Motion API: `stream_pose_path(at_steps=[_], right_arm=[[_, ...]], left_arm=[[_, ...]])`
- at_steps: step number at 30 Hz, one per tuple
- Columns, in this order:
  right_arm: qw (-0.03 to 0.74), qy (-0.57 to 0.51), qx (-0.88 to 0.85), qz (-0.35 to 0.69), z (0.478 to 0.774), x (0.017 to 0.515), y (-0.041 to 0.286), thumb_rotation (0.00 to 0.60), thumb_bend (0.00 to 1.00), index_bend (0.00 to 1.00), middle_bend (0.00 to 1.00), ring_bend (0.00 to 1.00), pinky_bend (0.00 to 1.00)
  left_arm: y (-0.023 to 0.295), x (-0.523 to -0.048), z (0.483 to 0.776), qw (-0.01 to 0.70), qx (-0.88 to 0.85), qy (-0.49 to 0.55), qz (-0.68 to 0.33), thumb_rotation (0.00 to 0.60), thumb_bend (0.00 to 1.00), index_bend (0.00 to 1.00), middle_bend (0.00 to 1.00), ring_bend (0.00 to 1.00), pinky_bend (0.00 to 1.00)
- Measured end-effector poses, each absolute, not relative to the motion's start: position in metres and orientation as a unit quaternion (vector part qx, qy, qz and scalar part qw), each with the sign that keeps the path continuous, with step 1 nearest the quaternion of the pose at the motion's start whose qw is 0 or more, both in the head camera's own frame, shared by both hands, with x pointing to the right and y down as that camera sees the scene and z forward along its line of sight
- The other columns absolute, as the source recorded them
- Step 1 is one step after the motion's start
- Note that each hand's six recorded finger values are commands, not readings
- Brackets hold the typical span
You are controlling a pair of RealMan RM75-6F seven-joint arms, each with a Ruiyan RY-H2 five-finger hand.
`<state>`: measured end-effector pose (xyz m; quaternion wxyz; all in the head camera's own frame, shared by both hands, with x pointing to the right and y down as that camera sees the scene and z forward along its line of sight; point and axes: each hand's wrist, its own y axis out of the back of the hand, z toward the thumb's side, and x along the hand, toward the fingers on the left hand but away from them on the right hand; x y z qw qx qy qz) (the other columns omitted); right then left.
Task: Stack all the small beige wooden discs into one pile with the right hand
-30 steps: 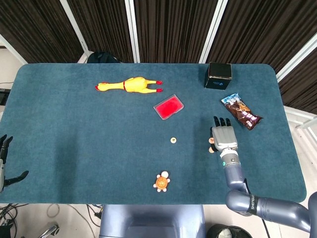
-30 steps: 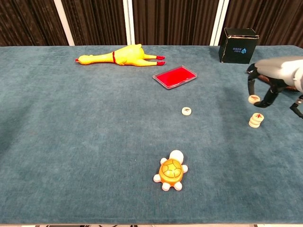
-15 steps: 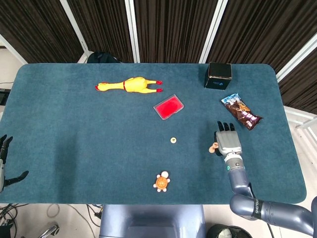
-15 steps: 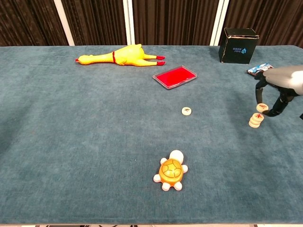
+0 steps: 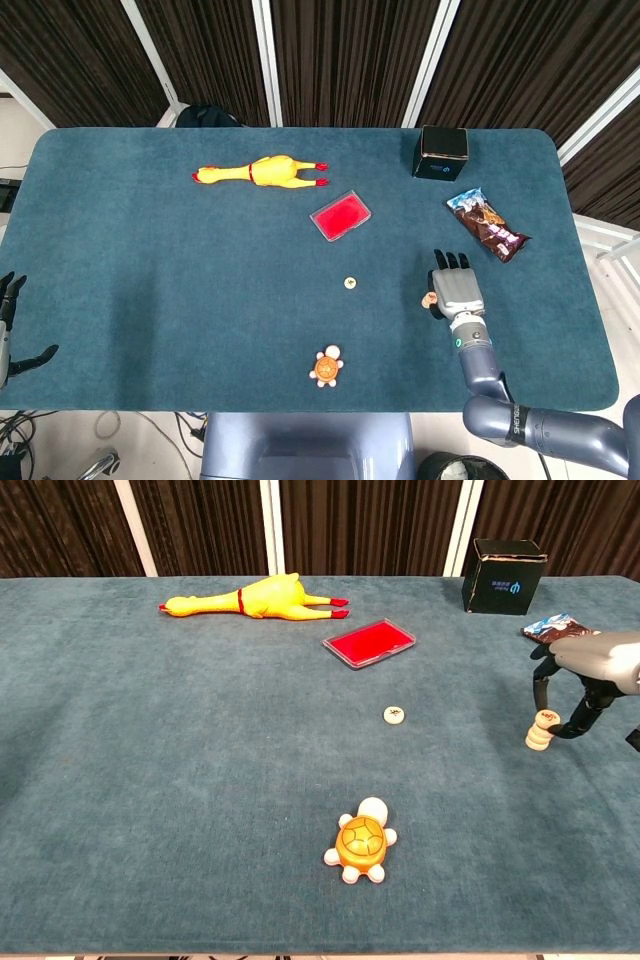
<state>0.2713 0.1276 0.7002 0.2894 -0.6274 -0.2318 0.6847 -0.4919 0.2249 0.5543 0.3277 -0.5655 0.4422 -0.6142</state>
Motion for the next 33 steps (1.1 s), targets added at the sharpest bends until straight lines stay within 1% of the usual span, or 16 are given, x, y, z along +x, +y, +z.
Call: stream_pose_path(at_steps=[20,33], right_arm=[[0.288,-0.223,-0.631,0.685,0.7016,0.2687,0.1309,0.6,0.43,0.53,0.0,0.0,0.0],[0.291,-0.223,-0.626,0.688,0.7015,0.2682,0.1275,0.6,0.43,0.52,0.0,0.0,0.0]], left_arm=[[0.2251,-0.4915,0.5545,0.328,-0.566,0.442,-0.614,0.6,0.01,0.08,0.0,0.0,0.0],[0.2247,-0.4923,0.5542,0.327,-0.565,0.443,-0.615,0.6,0.01,0.08,0.0,0.0,0.0]])
